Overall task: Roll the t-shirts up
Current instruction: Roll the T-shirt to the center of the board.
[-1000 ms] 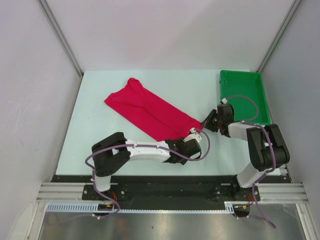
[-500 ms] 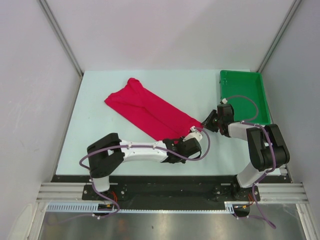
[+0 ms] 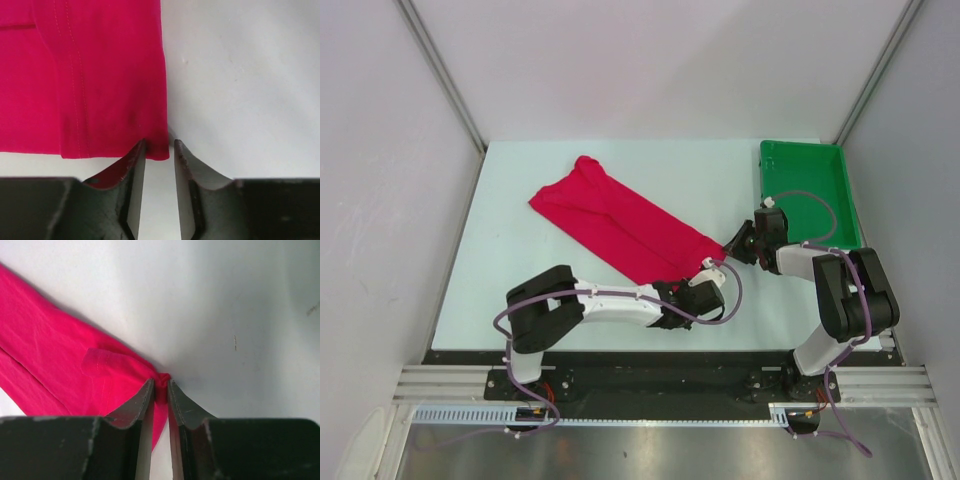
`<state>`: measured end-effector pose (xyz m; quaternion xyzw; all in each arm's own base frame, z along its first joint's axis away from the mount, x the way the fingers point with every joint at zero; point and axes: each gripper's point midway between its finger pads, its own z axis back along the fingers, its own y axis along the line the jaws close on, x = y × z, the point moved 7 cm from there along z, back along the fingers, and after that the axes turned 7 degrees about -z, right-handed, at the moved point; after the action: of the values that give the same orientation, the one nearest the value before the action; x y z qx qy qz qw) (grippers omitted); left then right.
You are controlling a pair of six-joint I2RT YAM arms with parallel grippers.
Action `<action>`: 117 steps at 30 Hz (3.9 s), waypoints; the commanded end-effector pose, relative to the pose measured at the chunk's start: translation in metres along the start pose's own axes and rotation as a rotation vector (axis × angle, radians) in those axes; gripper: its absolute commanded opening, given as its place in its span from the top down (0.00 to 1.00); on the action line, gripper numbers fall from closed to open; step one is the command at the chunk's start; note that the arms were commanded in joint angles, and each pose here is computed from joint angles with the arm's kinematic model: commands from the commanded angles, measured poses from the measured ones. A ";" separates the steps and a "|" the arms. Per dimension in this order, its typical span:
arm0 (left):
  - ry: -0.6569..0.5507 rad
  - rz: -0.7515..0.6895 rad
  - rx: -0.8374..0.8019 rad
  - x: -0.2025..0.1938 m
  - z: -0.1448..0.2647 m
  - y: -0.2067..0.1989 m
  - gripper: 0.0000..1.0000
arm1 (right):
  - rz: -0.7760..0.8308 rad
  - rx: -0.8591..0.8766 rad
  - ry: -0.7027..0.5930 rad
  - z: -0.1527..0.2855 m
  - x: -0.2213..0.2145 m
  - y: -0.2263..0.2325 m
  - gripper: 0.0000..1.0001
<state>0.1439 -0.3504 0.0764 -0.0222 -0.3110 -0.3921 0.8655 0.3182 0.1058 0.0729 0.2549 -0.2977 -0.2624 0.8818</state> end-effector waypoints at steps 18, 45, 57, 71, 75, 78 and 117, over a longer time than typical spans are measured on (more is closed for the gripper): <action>-0.163 0.095 -0.389 0.026 0.053 -0.026 1.00 | 0.106 -0.231 -0.051 0.047 0.011 -0.013 0.98; -0.132 0.566 -0.720 0.001 0.031 0.024 1.00 | 0.085 -0.193 -0.068 0.042 0.016 0.033 0.68; -0.109 0.617 -0.694 0.001 0.023 0.037 1.00 | 0.225 -0.236 -0.152 0.072 0.011 0.042 0.34; -0.108 0.618 -0.690 0.003 0.022 0.036 1.00 | 0.152 -0.249 -0.054 0.061 -0.022 0.014 0.34; -0.109 0.618 -0.686 0.002 0.022 0.037 1.00 | 0.128 -0.264 -0.031 0.051 -0.028 0.005 0.37; -0.112 0.618 -0.687 0.002 0.023 0.038 1.00 | 0.108 -0.269 -0.028 0.043 -0.027 0.001 0.41; -0.128 0.627 -0.632 0.002 0.023 0.048 1.00 | 0.160 -0.305 -0.074 0.065 -0.002 -0.002 0.58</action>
<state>0.1602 -0.3117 0.0922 -0.3945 -0.1806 -0.1857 0.8816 0.2711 0.0876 0.1219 0.0874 -0.3068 -0.2414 0.9165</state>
